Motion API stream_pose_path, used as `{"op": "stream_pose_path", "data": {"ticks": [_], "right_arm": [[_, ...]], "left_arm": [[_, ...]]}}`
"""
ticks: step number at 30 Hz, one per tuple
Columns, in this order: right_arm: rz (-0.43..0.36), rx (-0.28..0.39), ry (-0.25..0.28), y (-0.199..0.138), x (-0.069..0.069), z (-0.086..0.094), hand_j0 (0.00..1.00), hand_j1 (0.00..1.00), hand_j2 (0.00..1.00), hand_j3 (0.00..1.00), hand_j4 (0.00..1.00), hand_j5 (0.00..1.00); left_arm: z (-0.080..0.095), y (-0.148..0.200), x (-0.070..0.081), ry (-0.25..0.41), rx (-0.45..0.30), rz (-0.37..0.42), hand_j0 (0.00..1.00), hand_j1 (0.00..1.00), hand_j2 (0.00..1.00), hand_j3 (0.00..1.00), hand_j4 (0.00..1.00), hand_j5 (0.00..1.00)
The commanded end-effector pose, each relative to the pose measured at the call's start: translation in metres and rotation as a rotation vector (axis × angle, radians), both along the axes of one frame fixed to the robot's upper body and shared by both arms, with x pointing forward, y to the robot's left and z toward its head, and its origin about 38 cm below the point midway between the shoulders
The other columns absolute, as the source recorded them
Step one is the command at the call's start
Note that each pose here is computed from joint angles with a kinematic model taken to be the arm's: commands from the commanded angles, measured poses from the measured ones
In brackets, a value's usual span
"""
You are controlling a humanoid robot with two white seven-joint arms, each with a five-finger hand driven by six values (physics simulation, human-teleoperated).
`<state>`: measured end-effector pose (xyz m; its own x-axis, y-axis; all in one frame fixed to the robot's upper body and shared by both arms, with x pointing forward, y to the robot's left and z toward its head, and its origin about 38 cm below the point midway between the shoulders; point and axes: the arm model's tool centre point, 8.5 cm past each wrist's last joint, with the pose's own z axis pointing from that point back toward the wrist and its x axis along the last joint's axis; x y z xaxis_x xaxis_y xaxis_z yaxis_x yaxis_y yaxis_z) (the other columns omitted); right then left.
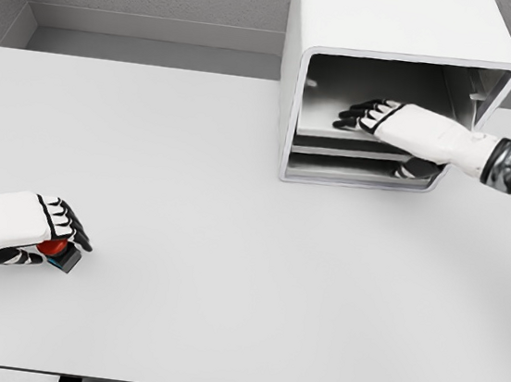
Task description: Slide open multi-storey tabletop storage cabinets and put open load switch and slide close multi-storey tabletop storage cabinets
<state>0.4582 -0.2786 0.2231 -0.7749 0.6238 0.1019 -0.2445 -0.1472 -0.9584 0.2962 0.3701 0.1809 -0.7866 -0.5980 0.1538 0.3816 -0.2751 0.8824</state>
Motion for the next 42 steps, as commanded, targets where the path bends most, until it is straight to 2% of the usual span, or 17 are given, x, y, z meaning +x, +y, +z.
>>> {"op": "stream_pose_path", "data": {"ticks": [1,3,7,10,13,16,19,21,24,27,34,38,42], "right_arm": [[0.012,-0.001,-0.011,0.001,-0.003,0.005,0.96,0.96,0.96,0.96,0.96,0.96],[0.013,-0.011,-0.014,-0.002,-0.006,0.005,0.96,0.96,0.96,0.96,0.96,0.96],[0.005,-0.008,-0.028,-0.01,-0.015,0.009,0.97,0.97,0.97,0.97,0.97,0.97],[0.005,-0.005,-0.037,-0.014,-0.021,0.011,0.97,0.97,0.97,0.97,0.97,0.97],[0.004,-0.013,-0.035,-0.016,-0.024,0.01,0.97,0.97,0.97,0.97,0.97,0.97],[-0.014,0.004,-0.03,-0.024,-0.026,0.009,0.97,0.97,0.97,0.97,0.97,0.97],[0.003,-0.006,-0.029,-0.023,-0.038,0.006,0.97,0.97,0.97,0.97,0.97,0.97],[-0.003,-0.012,-0.024,-0.027,-0.04,0.005,0.97,0.97,0.97,0.97,0.97,0.97],[-0.011,-0.004,-0.041,-0.034,-0.048,0.01,0.97,0.97,0.97,0.97,0.97,0.97],[-0.011,-0.011,-0.036,-0.037,-0.05,0.01,0.97,0.97,0.97,0.97,0.97,0.97],[-0.034,-0.014,-0.026,-0.048,-0.055,0.008,0.97,0.97,0.97,0.97,0.97,0.97],[-0.015,-0.018,-0.048,-0.046,-0.069,0.012,0.97,0.97,0.97,0.97,0.97,0.97],[-0.021,-0.027,-0.044,-0.051,-0.072,0.013,0.98,0.98,0.98,0.98,0.98,0.98]], "left_arm": [[0.0,0.001,0.0,0.002,-0.001,0.003,0.71,0.71,0.71,0.71,0.71,0.71],[0.0,0.001,0.0,0.002,-0.001,0.003,0.65,0.65,0.65,0.65,0.65,0.65],[0.001,0.001,0.0,0.002,0.002,0.003,0.61,0.61,0.61,0.61,0.61,0.61],[0.0,0.002,0.0,0.01,0.012,0.003,0.51,0.51,0.51,0.51,0.51,0.51],[0.002,0.002,0.001,0.006,0.011,0.004,0.46,0.46,0.46,0.46,0.46,0.46],[0.002,0.002,0.001,0.006,0.011,0.004,0.46,0.46,0.46,0.46,0.46,0.46],[0.004,0.003,0.002,-0.001,0.009,0.006,0.46,0.46,0.46,0.46,0.46,0.46],[0.006,0.003,0.003,-0.005,0.007,0.008,0.46,0.46,0.46,0.46,0.46,0.46],[0.008,0.003,0.004,-0.01,0.005,0.009,0.46,0.46,0.46,0.46,0.46,0.46],[0.011,0.003,0.006,-0.021,0.001,0.01,0.46,0.46,0.46,0.46,0.46,0.46],[0.028,0.004,0.016,-0.079,-0.007,0.018,0.46,0.46,0.46,0.46,0.46,0.46],[0.036,0.002,0.022,-0.107,-0.014,0.015,0.47,0.47,0.47,0.47,0.47,0.47],[0.04,-0.002,0.025,-0.12,-0.034,0.013,0.46,0.46,0.46,0.46,0.46,0.46]]}}
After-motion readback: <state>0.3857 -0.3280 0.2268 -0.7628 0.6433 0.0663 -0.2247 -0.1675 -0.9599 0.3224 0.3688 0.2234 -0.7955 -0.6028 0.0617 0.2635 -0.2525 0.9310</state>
